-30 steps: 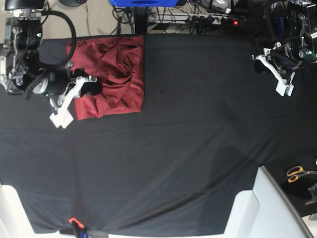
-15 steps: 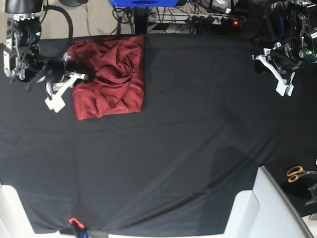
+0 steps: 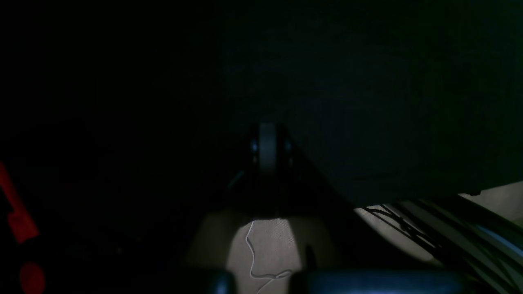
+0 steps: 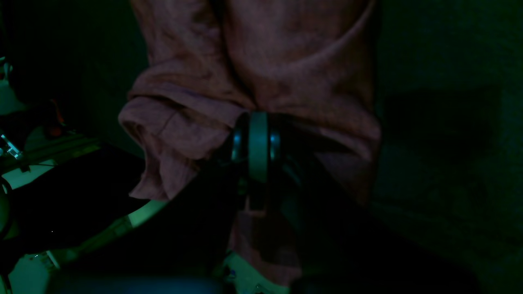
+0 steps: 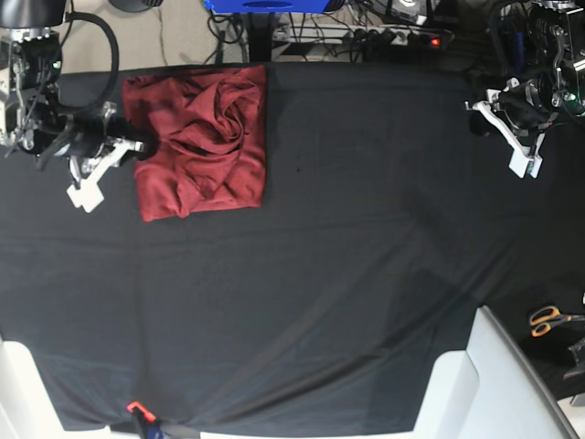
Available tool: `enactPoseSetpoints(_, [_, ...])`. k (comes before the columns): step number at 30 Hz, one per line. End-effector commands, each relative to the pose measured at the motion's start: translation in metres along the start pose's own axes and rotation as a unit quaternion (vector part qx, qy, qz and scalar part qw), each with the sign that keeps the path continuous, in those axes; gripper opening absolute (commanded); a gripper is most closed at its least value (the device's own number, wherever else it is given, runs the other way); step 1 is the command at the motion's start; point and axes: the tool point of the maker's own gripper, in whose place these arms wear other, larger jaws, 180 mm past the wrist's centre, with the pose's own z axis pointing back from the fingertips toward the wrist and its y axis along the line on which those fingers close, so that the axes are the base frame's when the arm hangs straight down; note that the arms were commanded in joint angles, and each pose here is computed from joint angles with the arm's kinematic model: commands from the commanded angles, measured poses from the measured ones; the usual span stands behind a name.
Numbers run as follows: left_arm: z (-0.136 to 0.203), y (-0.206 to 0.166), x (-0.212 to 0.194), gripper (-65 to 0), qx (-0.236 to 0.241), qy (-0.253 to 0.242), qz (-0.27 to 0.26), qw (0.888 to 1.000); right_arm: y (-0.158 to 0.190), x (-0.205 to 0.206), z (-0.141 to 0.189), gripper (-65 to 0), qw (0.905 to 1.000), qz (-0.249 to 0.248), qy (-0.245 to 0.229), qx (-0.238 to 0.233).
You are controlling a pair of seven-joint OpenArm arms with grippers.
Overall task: Fold the T-shirt properly
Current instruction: 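Release the fabric and pull the right gripper back off the shirt, then grasp the rumpled fabric with the right gripper and smooth it across the shirt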
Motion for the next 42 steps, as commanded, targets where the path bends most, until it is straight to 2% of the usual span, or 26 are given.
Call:
enactPoseSetpoints(1, [0.006, 0.004, 0.011, -65.0, 0.002, -0.015, -0.009, 1.000, -0.001, 0.007, 0.002, -64.7, 1.0000, 0.001, -0.009, 0.003])
enactPoseSetpoints(6, [0.007, 0.004, 0.010, -65.0, 0.003, -0.015, -0.009, 1.000, -0.014, -0.005, -0.008, -64.7, 0.9995, -0.030, 0.012, 0.000])
enactPoseSetpoints(13, [0.007, 0.003, 0.011, -65.0, 0.002, -0.016, -0.010, 1.000, -0.011, -0.005, -0.008, -64.7, 0.9995, -0.028, 0.012, 0.002])
enactPoseSetpoints(18, [0.006, 0.002, 0.011, -65.0, 0.001, -0.016, -0.010, 1.000, -0.002, -0.002, -0.013, -64.7, 0.9994, -0.029, 0.011, 0.014])
enactPoseSetpoints(25, [0.007, 0.004, 0.010, -65.0, 0.003, -0.015, -0.009, 1.000, 0.024, -0.013, -0.032, -64.7, 0.9985, 0.002, 0.042, 0.036])
enactPoseSetpoints(39, [0.007, 0.004, 0.010, -65.0, 0.003, -0.015, -0.008, 1.000, 0.043, 0.021, -0.034, -64.7, 0.9983, 0.019, 0.017, 0.052])
enactPoseSetpoints(42, [0.006, 0.004, 0.010, -65.0, 0.002, -0.016, -0.008, 1.000, 0.048, 0.020, -0.039, -64.7, 0.9983, 0.003, 0.019, 0.055])
